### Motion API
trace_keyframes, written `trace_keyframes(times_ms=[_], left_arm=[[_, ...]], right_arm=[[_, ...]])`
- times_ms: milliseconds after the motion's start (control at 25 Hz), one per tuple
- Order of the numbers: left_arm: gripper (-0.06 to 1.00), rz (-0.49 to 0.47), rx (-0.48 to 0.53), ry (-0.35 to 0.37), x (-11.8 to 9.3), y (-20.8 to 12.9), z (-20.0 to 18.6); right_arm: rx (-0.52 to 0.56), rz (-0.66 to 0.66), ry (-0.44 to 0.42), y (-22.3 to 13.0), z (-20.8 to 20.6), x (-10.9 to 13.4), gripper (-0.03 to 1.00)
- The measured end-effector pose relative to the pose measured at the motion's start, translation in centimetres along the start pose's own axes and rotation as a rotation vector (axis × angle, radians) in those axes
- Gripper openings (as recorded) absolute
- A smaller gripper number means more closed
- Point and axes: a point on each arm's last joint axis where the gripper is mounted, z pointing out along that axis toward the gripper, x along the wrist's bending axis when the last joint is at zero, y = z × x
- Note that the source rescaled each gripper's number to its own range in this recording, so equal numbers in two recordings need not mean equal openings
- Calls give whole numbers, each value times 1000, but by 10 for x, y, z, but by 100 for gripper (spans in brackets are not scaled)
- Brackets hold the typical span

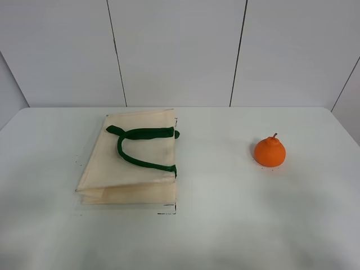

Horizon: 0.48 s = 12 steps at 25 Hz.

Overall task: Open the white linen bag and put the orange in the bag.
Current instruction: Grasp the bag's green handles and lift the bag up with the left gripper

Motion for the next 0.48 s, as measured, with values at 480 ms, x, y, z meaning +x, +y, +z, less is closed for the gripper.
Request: trace_keyframes(times_ms=[480], left_arm=[[100,0,2,0,0,10,-5]], right_arm=[[0,0,0,0,0,0,100]])
